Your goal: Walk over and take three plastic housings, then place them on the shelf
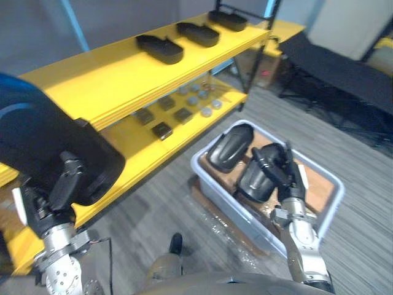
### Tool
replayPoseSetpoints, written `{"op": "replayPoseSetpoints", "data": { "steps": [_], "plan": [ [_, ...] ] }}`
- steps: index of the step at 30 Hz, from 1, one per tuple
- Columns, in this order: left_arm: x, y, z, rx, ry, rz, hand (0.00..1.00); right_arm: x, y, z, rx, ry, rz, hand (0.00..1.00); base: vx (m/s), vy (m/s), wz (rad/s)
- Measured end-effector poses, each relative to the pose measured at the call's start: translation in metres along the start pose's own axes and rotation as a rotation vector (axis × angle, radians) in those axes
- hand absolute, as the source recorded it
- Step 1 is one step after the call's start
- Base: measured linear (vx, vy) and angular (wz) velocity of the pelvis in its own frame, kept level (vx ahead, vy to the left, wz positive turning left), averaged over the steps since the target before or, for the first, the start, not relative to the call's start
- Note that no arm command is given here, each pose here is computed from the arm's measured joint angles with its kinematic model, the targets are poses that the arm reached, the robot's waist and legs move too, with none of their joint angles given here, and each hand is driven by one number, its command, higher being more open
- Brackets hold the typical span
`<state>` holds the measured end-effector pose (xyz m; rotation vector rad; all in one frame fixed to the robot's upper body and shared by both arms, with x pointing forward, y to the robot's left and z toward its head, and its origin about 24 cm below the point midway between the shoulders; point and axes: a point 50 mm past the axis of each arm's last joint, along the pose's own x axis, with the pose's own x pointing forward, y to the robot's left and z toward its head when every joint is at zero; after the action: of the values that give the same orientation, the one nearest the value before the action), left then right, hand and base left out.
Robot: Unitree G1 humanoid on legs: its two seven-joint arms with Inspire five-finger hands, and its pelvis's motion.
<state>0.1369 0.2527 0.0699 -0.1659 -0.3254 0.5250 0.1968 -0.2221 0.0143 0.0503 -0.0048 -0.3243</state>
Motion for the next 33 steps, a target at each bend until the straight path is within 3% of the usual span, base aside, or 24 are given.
{"op": "replayPoseSetpoints", "data": {
  "steps": [4, 9, 14, 22, 27, 33],
  "plan": [
    [-0.002, -0.013, -0.005, -0.032, 0.020, -0.055, 0.00, 0.002, -0.016, 0.004, -0.039, -0.017, -0.040, 1.00, -0.07, 0.021, 0.60],
    [-0.003, -0.008, -0.012, -0.028, 0.051, 0.017, 0.00, 0.004, 0.002, 0.010, -0.014, -0.081, 0.055, 1.00, 0.01, 0.017, -0.26],
    [0.003, -0.014, -0.010, -0.017, 0.033, -0.017, 0.00, 0.004, 0.015, 0.009, 0.021, -0.083, 0.083, 1.00, 0.04, 0.051, 0.21],
    [0.030, -0.025, 0.009, 0.152, -0.116, -0.106, 0.00, 0.009, 0.031, 0.002, 0.045, -0.074, 0.131, 1.00, 0.22, 0.126, 0.98],
    [0.041, -0.026, 0.016, 0.148, -0.168, -0.079, 0.00, 0.022, 0.064, 0.023, 0.075, -0.168, 0.286, 1.00, 0.32, 0.020, 0.67],
    [0.038, -0.044, 0.010, 0.106, -0.143, -0.163, 0.00, 0.015, 0.059, 0.017, 0.069, -0.142, 0.282, 1.00, 0.20, -0.084, 0.67]
  ]
}}
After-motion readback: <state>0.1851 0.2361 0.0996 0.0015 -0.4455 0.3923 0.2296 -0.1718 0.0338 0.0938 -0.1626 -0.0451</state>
